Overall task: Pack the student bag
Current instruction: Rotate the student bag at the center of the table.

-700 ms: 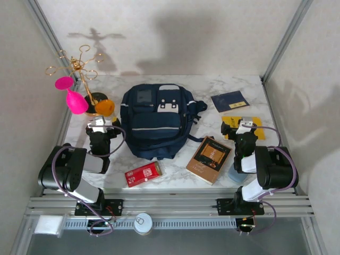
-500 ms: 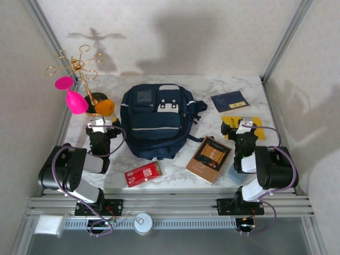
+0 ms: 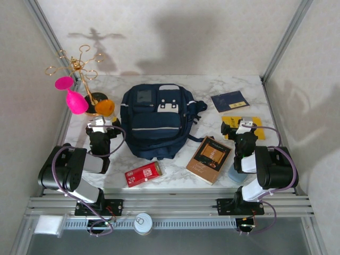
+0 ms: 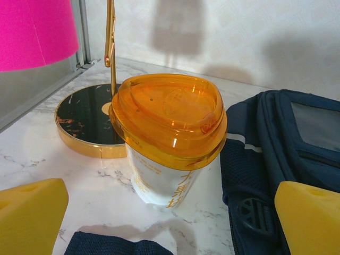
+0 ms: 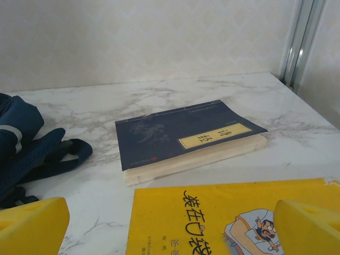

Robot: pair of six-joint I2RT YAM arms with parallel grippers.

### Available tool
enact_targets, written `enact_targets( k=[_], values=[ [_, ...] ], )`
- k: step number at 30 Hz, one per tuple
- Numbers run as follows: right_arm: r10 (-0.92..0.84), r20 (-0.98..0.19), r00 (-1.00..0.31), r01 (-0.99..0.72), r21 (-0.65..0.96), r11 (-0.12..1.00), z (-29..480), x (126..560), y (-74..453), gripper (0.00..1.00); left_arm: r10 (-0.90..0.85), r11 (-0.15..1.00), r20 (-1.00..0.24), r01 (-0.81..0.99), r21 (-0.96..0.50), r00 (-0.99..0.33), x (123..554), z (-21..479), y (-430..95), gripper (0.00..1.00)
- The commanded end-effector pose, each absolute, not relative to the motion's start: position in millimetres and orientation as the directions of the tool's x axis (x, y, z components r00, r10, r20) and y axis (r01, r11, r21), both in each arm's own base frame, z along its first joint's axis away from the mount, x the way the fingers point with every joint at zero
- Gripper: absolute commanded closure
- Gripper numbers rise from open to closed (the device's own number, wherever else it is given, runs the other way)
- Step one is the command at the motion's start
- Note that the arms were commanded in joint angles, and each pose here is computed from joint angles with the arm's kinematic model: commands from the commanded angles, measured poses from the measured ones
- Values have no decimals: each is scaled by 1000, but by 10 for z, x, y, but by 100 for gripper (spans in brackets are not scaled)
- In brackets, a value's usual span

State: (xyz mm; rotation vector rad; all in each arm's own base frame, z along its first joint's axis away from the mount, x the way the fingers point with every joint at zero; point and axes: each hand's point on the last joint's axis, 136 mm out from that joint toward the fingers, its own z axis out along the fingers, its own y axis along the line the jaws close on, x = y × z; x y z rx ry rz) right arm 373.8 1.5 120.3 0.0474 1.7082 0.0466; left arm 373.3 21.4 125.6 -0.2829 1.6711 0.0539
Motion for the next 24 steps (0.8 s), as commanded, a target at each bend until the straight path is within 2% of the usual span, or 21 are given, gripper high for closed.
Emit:
enact_targets(
  k=[1, 24],
  values=[
    [46, -992, -118, 4, 46, 999, 1247, 3748, 7, 1, -167, 965, -984, -215, -149, -65, 3718, 1305, 218, 1],
    [46, -992, -119, 0, 46, 999, 1286, 3752, 15, 1, -167, 965, -984, -215, -150, -63, 3719, 1310, 218, 1]
  ],
)
